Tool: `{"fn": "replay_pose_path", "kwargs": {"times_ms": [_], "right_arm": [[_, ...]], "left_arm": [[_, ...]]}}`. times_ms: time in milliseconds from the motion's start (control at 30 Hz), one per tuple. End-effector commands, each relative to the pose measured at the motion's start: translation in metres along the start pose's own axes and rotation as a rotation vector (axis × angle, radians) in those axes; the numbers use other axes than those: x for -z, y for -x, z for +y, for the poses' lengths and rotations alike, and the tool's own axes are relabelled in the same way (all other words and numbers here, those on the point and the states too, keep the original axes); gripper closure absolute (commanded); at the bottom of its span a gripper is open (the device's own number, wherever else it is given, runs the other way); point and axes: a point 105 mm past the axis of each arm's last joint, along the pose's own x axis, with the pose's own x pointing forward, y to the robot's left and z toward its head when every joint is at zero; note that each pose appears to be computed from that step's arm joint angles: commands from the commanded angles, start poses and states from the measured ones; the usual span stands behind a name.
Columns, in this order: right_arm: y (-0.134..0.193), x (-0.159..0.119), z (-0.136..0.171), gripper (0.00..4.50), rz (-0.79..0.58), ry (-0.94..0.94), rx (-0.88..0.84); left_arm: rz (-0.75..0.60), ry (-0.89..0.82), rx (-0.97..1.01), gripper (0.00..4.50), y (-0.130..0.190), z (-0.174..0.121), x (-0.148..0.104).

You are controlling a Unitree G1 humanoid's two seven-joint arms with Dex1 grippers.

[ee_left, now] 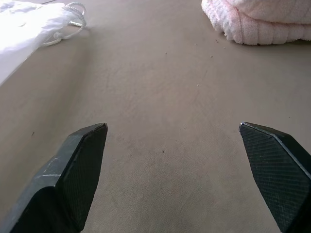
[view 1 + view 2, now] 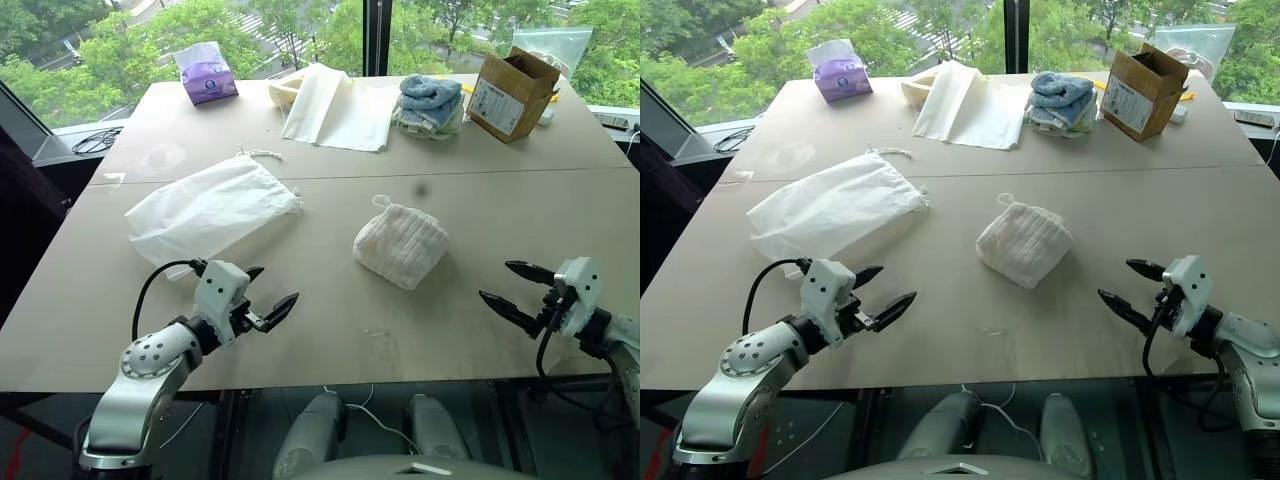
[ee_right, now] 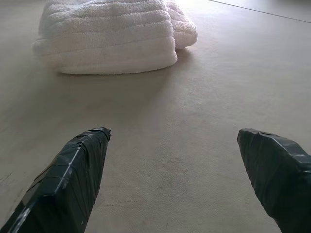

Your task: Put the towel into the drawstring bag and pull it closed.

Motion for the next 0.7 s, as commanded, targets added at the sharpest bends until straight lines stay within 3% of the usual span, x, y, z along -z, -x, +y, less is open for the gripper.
{"fn": "replay_pose_path", "kwargs": {"times_ms": [33,700], "right_arm": [[0.0038,-0.0103,-0.004,0.0,-0.012,0.051,-0.023],[-0.0013,-0.019,-0.0067,0.0,-0.048,0.062,-0.031]], "left_arm": [[-0.026,-0.001,0.005,0.02,0.0003,-0.0037,-0.0032],[-0.063,0.053,0.004,0.02,-0.0053,-0.0053,-0.0078]]}}
